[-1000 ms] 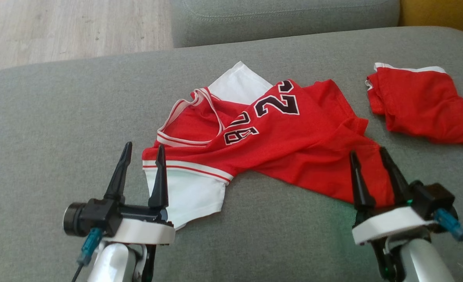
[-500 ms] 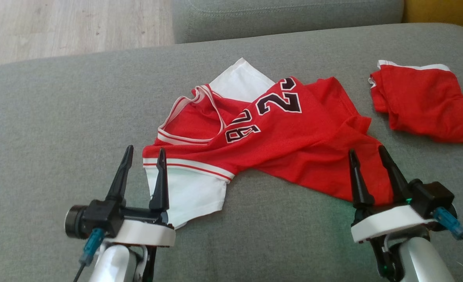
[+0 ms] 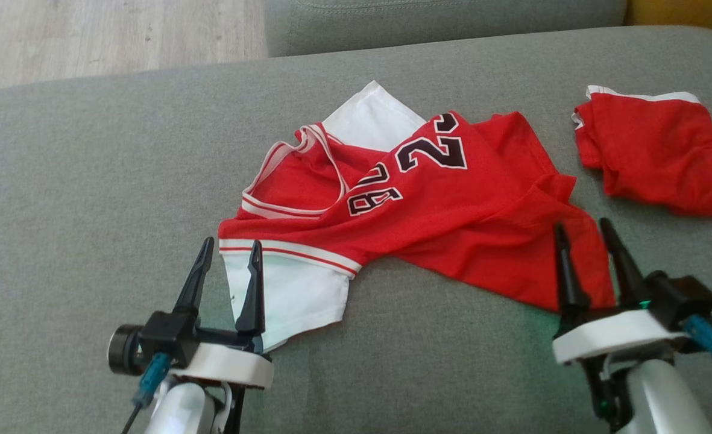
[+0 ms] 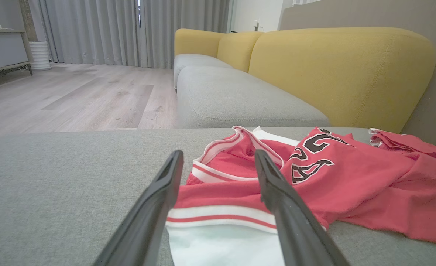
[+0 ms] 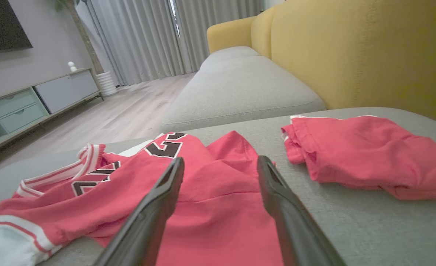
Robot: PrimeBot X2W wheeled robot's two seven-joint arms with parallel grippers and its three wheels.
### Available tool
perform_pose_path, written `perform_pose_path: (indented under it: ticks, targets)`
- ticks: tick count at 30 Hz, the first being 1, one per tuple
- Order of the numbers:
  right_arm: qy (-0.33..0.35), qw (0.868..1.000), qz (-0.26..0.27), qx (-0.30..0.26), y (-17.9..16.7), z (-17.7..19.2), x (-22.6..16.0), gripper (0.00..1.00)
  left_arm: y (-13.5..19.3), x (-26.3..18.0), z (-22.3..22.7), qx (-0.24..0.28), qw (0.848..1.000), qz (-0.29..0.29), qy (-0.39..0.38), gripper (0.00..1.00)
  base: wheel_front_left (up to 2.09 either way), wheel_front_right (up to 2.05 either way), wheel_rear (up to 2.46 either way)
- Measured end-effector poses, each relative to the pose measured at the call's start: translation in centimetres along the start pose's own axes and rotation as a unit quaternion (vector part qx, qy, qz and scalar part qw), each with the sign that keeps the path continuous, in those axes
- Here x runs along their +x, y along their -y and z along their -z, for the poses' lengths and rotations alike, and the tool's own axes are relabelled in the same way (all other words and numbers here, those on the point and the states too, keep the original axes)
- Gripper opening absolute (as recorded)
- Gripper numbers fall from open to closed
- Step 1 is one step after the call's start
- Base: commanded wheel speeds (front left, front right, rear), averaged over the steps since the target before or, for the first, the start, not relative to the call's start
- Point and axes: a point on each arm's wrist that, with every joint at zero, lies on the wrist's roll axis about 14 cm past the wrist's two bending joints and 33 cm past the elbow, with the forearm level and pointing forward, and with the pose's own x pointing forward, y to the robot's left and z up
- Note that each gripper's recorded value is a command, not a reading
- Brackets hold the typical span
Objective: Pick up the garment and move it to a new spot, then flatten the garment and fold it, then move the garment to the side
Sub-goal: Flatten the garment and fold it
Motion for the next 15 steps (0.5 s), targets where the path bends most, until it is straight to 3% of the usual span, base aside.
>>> perform_pose_path:
  ticks: [8,15]
  targets:
    - [-0.046,0.995,0.072,0.048,4.5,1.5,0.6,1.0,0.0,0.5,-0.2,0.0,1.0,0.002,0.004,1.0,0.0,0.0,0.0]
    - [-0.112,0.985,0.079,0.103,4.5,4.5,1.3,1.0,-0.5,0.7,0.0,-0.001,1.0,-0.004,0.002,1.0,0.0,0.0,0.0]
